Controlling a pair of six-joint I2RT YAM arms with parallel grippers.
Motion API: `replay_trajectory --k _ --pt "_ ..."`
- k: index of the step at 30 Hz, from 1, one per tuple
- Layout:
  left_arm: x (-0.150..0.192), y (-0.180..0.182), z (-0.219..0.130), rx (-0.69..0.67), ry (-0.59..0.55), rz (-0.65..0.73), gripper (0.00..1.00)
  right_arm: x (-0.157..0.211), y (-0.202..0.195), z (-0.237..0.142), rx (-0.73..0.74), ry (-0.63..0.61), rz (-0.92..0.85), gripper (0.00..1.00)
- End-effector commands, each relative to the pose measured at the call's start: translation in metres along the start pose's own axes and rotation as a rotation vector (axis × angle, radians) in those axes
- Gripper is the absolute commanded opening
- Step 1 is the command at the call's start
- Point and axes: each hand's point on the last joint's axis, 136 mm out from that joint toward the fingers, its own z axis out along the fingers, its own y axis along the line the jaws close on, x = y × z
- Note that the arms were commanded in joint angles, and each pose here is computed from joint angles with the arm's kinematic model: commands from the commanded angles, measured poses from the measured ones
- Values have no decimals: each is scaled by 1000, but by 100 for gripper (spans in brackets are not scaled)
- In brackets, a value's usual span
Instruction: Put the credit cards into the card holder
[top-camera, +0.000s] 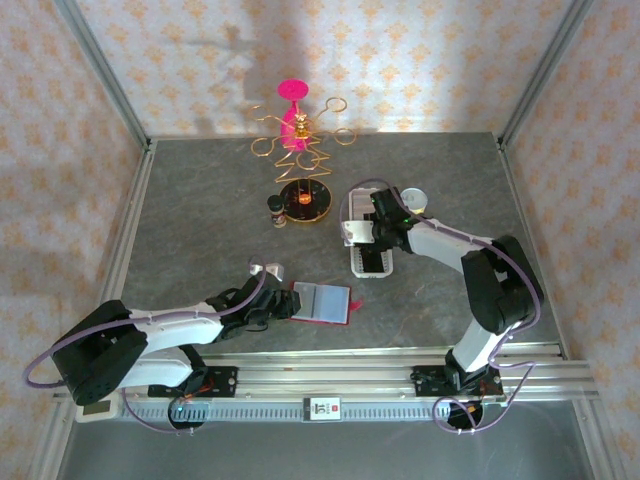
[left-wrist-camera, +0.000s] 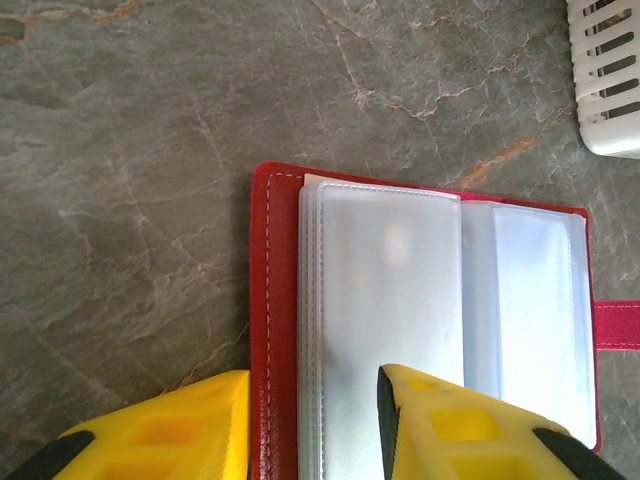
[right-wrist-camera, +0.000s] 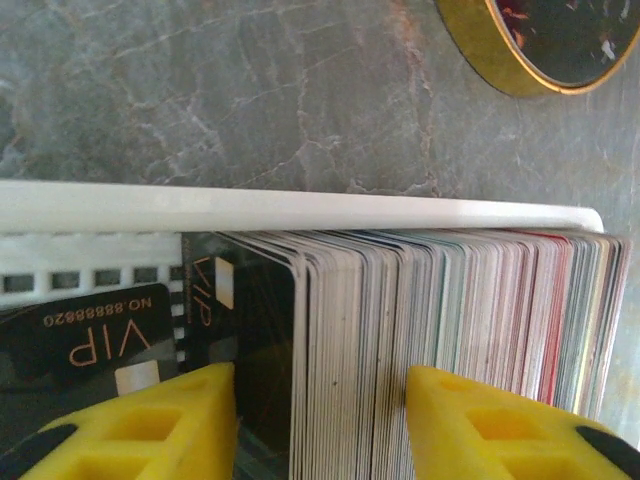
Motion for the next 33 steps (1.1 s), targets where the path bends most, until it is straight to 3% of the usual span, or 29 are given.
replay_trajectory --k 1,4,11,33 --pt "7 0 2 11 18 -3 36 -1 -17 -13 50 6 -4 39" --pt "9 0 3 12 23 -5 35 -2 -12 -13 37 8 -6 30" --pt "11 -1 4 16 28 -6 34 -2 -10 -17 34 5 -6 19" --pt "18 -6 2 20 39 11 36 -13 -8 -56 37 -32 51 0"
